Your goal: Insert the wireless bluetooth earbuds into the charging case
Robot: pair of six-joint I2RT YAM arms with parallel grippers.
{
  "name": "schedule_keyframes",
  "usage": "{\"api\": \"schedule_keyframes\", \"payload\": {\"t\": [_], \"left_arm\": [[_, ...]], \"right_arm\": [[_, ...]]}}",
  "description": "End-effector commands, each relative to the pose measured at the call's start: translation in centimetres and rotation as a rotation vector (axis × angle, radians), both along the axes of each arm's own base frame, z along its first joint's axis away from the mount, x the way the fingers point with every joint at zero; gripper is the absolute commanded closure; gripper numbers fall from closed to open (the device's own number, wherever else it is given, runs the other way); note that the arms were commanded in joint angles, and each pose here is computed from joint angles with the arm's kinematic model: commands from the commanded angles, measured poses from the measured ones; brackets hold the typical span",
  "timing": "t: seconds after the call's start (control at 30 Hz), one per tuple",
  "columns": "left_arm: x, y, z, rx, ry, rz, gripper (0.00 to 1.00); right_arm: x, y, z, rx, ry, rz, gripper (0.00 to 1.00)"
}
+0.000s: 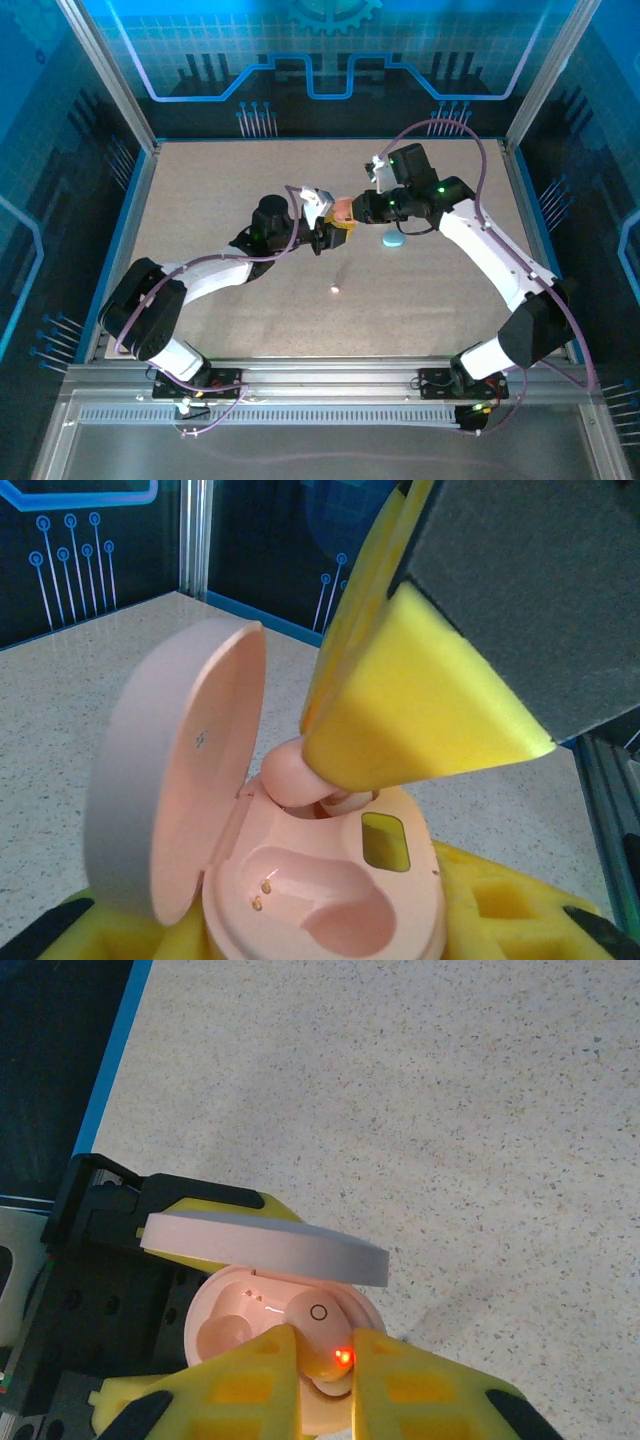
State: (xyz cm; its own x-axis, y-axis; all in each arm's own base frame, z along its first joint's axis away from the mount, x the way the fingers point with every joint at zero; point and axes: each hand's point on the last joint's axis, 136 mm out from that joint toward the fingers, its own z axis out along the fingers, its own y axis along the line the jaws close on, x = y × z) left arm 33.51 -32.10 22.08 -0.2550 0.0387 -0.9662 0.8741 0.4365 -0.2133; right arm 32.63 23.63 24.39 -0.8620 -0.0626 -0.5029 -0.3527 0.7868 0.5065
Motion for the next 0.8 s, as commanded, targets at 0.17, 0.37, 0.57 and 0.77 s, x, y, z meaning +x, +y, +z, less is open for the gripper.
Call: {"api": "schedule_keyframes", "payload": {"t": [0.17,0.37,0.57,0.77], "left_arm": [[-0.7,-0.4,2.9,-0.067,-0.101,-0.032,0.68],[-1.2,-0.5,3.1,-0.063,-0.132,-0.057,0.68],[-1.5,-0.4,3.3,-0.061,-0.161,-0.072,0.68],[-2.0,0.1,3.5,-0.063,-0.217,-0.078,0.68]], "right_arm": [[-1.6,0.4,0.6,-0.033,0.008,0.089,0.76],[-1.9,0.9,2.3,0.014,-0.023,0.115,0.7],[-2.1,0.8,4.2,0.04,-0.055,0.113,0.64],[-1.7,-1.7,7.1,0.061,-0.172,0.005,0.62]]}}
